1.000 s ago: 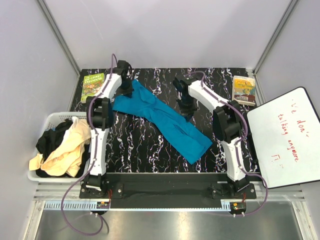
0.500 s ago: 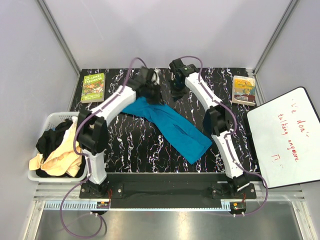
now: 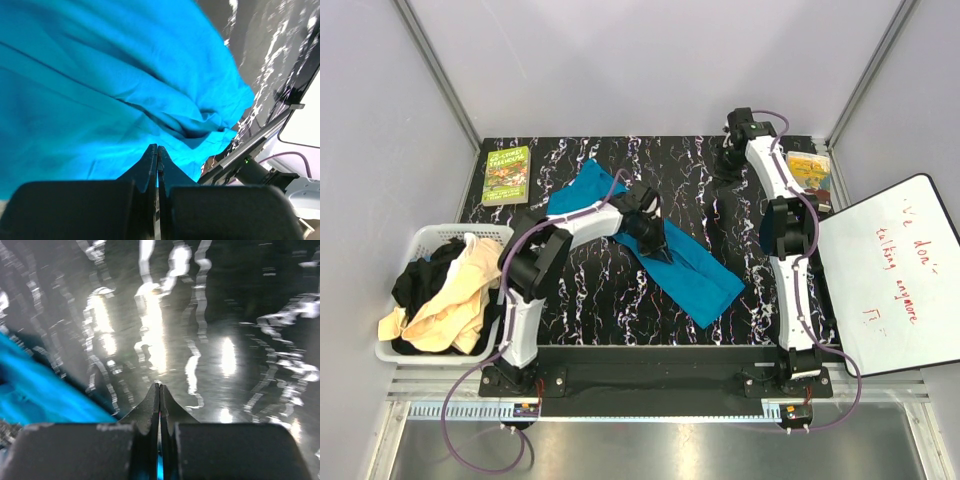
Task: Fold and stack the t-shirts
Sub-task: Rotate the tshirt 90 degrees
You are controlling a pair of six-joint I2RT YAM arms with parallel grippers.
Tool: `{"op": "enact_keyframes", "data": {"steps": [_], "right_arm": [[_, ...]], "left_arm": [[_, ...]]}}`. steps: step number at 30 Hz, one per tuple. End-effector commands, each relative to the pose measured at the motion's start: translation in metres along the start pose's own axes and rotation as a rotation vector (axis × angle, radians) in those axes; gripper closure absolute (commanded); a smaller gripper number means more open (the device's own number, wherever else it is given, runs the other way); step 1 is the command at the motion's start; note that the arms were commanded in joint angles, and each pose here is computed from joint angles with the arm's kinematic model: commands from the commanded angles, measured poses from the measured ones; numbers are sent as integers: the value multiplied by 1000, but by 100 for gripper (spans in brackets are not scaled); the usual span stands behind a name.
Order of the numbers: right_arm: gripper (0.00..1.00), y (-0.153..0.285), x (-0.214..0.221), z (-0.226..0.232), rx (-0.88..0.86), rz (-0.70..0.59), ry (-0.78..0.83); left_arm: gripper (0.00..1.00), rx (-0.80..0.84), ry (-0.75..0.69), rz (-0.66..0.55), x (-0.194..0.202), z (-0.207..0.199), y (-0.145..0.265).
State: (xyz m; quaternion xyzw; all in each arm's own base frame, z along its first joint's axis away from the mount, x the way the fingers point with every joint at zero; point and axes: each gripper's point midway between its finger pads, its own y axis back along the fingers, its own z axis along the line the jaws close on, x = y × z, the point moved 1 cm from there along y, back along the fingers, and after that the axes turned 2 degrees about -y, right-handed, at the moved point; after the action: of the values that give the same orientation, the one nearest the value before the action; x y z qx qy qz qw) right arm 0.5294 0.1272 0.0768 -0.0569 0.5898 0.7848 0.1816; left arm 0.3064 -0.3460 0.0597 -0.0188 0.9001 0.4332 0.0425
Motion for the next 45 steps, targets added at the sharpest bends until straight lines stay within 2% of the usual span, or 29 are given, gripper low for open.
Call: {"op": "enact_keyframes", "data": {"steps": [1, 6, 11, 18, 22, 25, 28, 29, 31, 38, 41, 45], "right_arm": [[100, 31, 0, 58, -198, -28, 65], [100, 31, 12, 75, -258, 7, 109], [100, 36, 28, 104, -306, 22, 200], [100, 21, 59, 164, -384, 43, 309], [100, 20, 63, 192, -446, 32, 306], [100, 21, 65, 213, -490, 14, 301], [100, 16, 71, 232, -534, 8, 312], [100, 11, 76, 240, -549, 9, 322], [100, 6, 84, 248, -569, 29, 320], [100, -27, 130, 268, -579, 128, 355], [100, -38, 149, 272, -566, 162, 370], [100, -50, 157, 268, -527, 171, 366]], "left_arm": [[100, -4, 66, 105, 22, 13, -17], [100, -92, 102, 222, 55, 43, -17], [100, -178, 130, 320, 92, 67, 3], [100, -225, 170, 366, 140, 90, 46], [100, -256, 118, 362, 147, 91, 69], [100, -290, -11, 260, 127, 79, 97], [100, -297, -93, 70, 95, 59, 136], [100, -279, -84, -16, 79, 52, 155], [100, -283, -56, -100, 64, 52, 175], [100, -382, 150, -517, -4, 83, 274], [100, -422, 197, -584, -19, 95, 292], [100, -402, 213, -569, -29, 99, 292]]}}
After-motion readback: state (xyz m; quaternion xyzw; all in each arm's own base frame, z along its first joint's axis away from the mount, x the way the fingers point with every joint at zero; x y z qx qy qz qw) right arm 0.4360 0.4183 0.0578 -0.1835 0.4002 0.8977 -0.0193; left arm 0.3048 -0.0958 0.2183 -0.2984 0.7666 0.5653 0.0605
